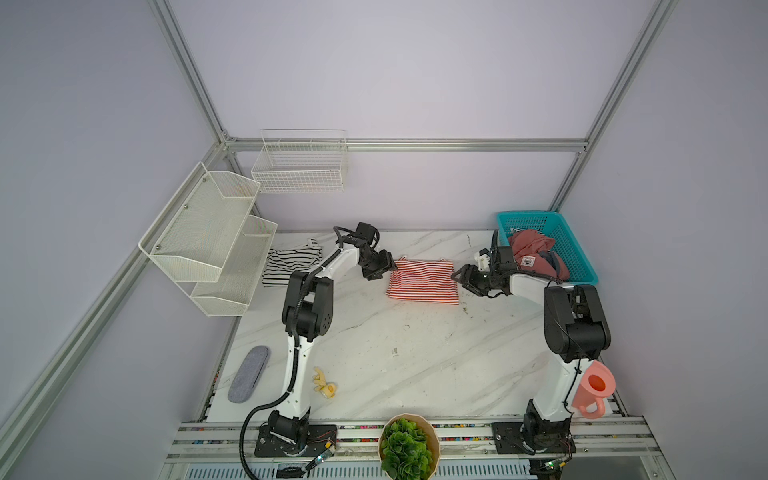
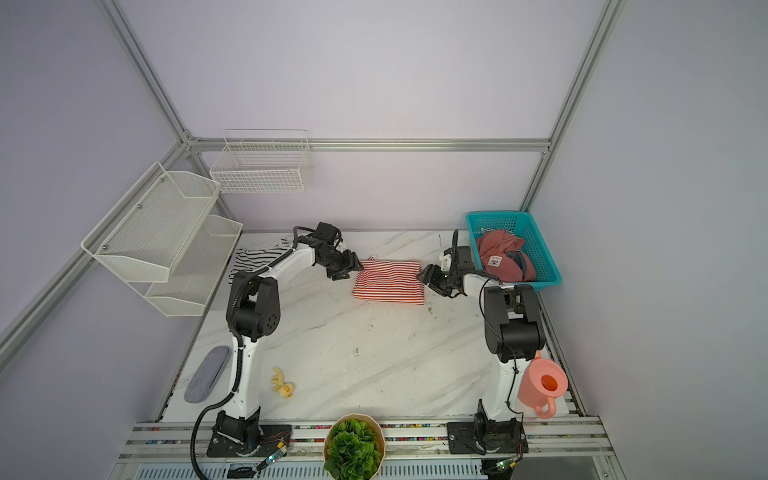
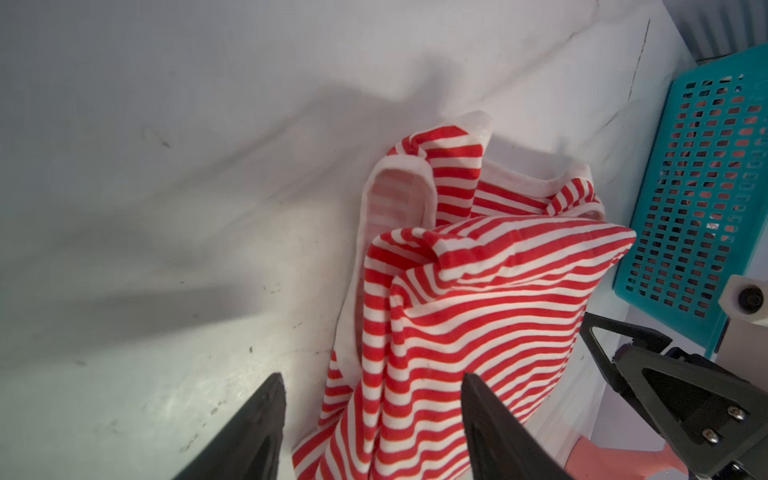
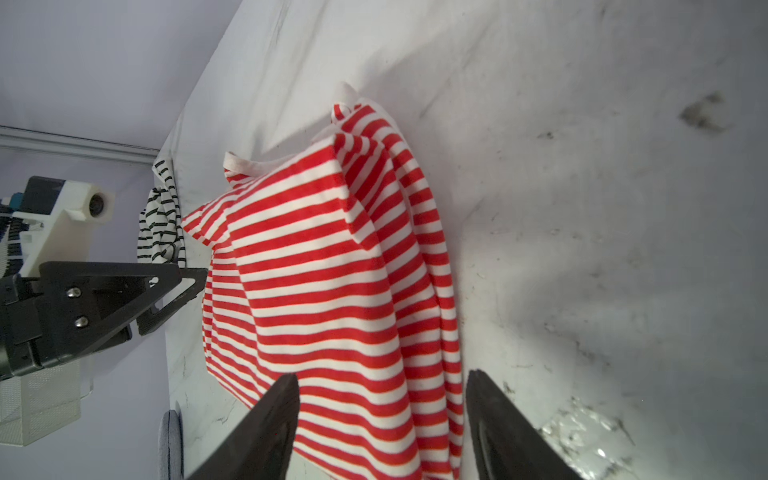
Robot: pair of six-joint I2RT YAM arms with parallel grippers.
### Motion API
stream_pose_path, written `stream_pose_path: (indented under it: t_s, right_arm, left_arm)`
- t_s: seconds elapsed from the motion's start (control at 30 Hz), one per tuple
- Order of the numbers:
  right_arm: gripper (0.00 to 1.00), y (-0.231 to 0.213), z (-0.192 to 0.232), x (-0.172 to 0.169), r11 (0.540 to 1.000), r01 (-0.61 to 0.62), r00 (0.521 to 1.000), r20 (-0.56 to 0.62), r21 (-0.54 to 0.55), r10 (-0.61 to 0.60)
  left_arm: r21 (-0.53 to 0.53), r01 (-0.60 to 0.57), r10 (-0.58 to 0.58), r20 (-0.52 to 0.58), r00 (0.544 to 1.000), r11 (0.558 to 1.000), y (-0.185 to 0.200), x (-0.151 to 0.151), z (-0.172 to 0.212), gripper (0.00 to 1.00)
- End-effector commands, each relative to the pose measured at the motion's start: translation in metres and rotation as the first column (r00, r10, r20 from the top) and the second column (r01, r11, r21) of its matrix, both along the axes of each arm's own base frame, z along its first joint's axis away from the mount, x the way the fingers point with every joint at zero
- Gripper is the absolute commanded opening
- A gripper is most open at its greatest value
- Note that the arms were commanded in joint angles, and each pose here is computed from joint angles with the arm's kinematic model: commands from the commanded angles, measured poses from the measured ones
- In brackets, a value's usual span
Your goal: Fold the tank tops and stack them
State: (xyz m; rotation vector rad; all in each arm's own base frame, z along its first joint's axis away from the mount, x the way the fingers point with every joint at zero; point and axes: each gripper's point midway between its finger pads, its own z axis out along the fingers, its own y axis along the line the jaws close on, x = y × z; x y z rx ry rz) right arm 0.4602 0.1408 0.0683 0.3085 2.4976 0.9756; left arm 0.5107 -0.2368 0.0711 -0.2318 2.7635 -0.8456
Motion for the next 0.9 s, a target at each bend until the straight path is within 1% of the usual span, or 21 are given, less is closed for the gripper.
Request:
stream_pose_path:
  t_s: [0.0, 0.1, 0.23, 0.3, 0.4, 0.67, 0.7, 0.77, 0.8, 0.87]
  right_arm:
    - [0.67, 0.004, -0.017, -0.006, 0.999, -0.046, 0.999, -0.021, -0.003, 0.046]
    - [0.67, 0.006, -0.03, -0.007, 0.999, -0.05, 0.998, -0.048, -0.001, 0.05]
    - [0.67, 0.011, -0.042, -0.011, 0.998, -0.064, 0.996, -0.067, 0.016, 0.065]
    - [0.64, 0.018, -0.046, -0.014, 0.996, -0.075, 0.994, -0.07, 0.048, 0.079]
    - [0.59, 0.029, -0.055, -0.019, 0.993, -0.089, 0.992, -0.084, 0.084, 0.096]
    - [0.53, 0.06, -0.075, -0.03, 0.982, -0.125, 0.983, -0.113, 0.139, 0.141]
    - [0.53, 0.063, -0.077, -0.031, 0.982, -0.124, 0.983, -0.118, 0.145, 0.141]
    - [0.53, 0.067, -0.082, -0.032, 0.98, -0.123, 0.982, -0.125, 0.155, 0.143]
    - [0.54, 0.068, -0.083, -0.032, 0.98, -0.124, 0.981, -0.128, 0.157, 0.144]
    - [0.55, 0.068, -0.085, -0.032, 0.979, -0.119, 0.981, -0.131, 0.162, 0.141]
  left_arm:
    - [-0.046, 0.058, -0.057, 0.015, 0.998, 0.997, -0.015, -0.004, 0.0, 0.67]
    - [-0.049, 0.063, -0.064, -0.014, 0.998, 0.997, -0.018, -0.01, -0.01, 0.67]
    - [-0.055, 0.041, -0.045, -0.072, 0.996, 0.998, -0.019, -0.021, -0.023, 0.68]
    - [-0.055, 0.039, -0.044, -0.081, 0.996, 0.998, -0.022, -0.025, -0.029, 0.68]
    - [-0.083, 0.043, -0.052, -0.1, 0.994, 0.996, -0.031, -0.031, -0.034, 0.68]
    - [-0.107, 0.044, -0.057, -0.123, 0.991, 0.993, -0.047, -0.035, -0.049, 0.68]
    - [-0.111, 0.043, -0.057, -0.123, 0.991, 0.993, -0.049, -0.036, -0.051, 0.67]
    - [-0.116, 0.031, -0.046, -0.126, 0.991, 0.993, -0.05, -0.035, -0.054, 0.61]
    - [-0.116, 0.028, -0.043, -0.128, 0.991, 0.993, -0.05, -0.034, -0.057, 0.57]
    - [-0.116, 0.021, -0.036, -0.129, 0.991, 0.993, -0.05, -0.033, -0.059, 0.44]
